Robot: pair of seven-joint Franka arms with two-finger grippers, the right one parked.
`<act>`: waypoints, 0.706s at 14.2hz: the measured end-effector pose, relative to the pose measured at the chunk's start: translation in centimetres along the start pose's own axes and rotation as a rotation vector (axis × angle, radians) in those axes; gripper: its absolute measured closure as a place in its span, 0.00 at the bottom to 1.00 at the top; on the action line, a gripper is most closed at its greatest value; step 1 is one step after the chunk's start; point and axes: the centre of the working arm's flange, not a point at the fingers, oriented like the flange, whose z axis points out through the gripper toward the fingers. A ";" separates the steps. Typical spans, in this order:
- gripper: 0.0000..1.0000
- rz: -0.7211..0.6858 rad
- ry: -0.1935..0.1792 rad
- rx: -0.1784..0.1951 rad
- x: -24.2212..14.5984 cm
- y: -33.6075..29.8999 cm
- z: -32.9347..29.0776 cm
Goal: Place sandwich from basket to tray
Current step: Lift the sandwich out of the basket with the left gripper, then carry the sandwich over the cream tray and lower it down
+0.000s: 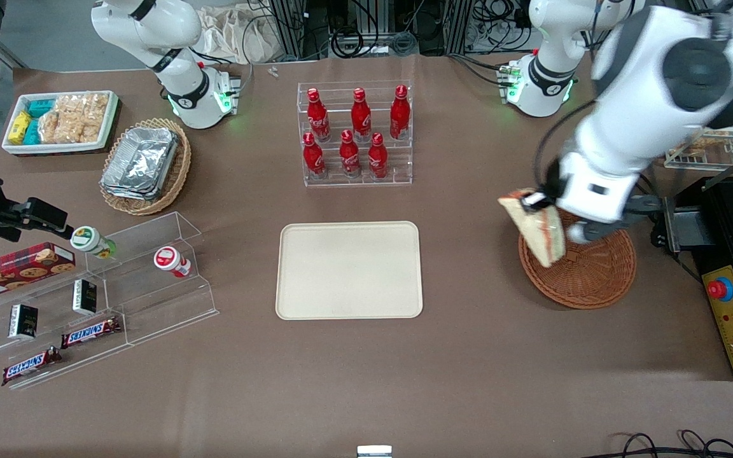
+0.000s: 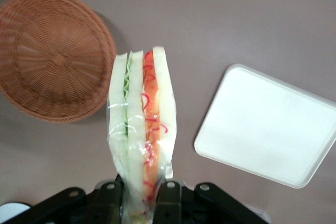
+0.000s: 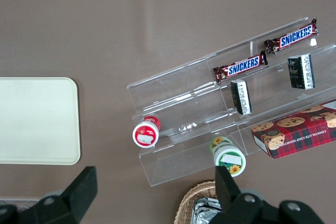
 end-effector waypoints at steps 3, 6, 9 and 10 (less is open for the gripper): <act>0.81 0.152 0.007 -0.003 -4.0 8.7 7.3; 0.81 0.257 -0.033 0.026 -6.3 14.1 17.6; 0.81 0.314 -0.040 0.033 -6.7 16.3 25.8; 0.81 0.332 -0.038 0.033 -6.9 16.8 27.8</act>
